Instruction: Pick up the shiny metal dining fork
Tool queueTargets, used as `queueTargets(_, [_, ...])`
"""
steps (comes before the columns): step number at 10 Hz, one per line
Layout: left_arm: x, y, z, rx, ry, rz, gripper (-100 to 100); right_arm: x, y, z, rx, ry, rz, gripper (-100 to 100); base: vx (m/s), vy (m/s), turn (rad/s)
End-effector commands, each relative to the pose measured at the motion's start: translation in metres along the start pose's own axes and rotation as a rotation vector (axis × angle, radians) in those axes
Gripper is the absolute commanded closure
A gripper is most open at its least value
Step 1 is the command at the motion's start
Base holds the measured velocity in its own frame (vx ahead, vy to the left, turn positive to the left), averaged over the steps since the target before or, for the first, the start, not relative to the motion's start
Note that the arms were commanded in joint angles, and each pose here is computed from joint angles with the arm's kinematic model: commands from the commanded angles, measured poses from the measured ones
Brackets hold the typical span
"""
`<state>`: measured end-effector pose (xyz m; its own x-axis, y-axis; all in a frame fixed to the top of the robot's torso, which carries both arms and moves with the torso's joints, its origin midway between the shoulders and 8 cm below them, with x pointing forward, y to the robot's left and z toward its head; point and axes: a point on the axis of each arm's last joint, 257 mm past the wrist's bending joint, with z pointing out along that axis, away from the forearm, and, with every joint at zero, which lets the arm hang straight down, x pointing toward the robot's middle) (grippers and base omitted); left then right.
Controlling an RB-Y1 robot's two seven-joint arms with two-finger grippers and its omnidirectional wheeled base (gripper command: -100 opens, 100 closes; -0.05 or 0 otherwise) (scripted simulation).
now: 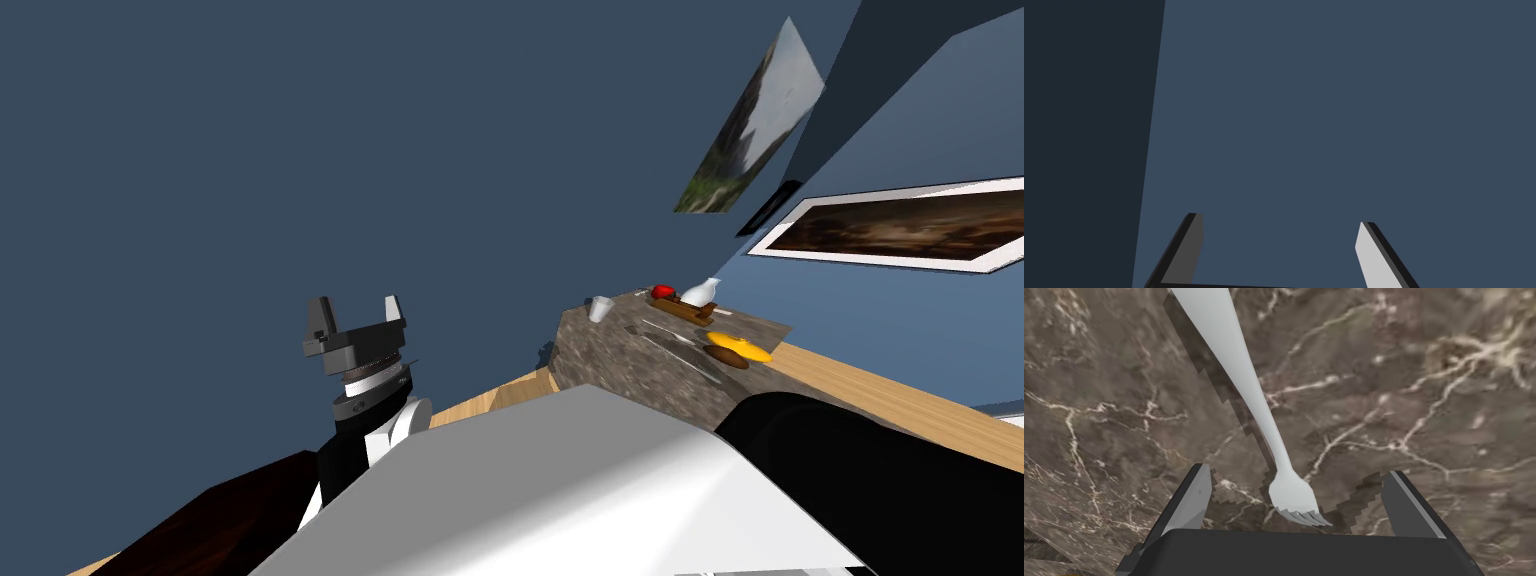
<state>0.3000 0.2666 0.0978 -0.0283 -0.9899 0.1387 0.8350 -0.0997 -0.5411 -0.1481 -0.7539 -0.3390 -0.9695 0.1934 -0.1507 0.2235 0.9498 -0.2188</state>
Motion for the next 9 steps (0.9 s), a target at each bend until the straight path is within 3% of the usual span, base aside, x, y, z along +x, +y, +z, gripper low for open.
queueTargets(1, [0.0,0.0,0.0,0.0,0.0,0.0,0,0.0097,-0.0033,-0.0038,0.006,0.002,0.0,-100,0.038,-0.011,0.007])
queueTargets(3, [0.0,0.0,0.0,0.0,0.0,0.0,0,0.0086,-0.0028,-0.0028,0.008,0.002,-0.001,-100,0.008,-0.004,0.0])
queueTargets(4, [0.0,0.0,0.0,0.0,0.0,0.0,0,0.0087,-0.0027,-0.0029,0.007,0.002,-0.001,100,0.0,0.0,0.0])
queueTargets(8, [0.0,0.0,0.0,0.0,0.0,0.0,0,0.0089,-0.0036,-0.0036,0.009,0.004,-0.006,100,0.0,0.0,0.0])
queueTargets(9, [0.0,0.0,0.0,0.0,0.0,0.0,0,0.0089,-0.0037,-0.0037,0.009,0.004,-0.006,0,0.0,0.0,0.0])
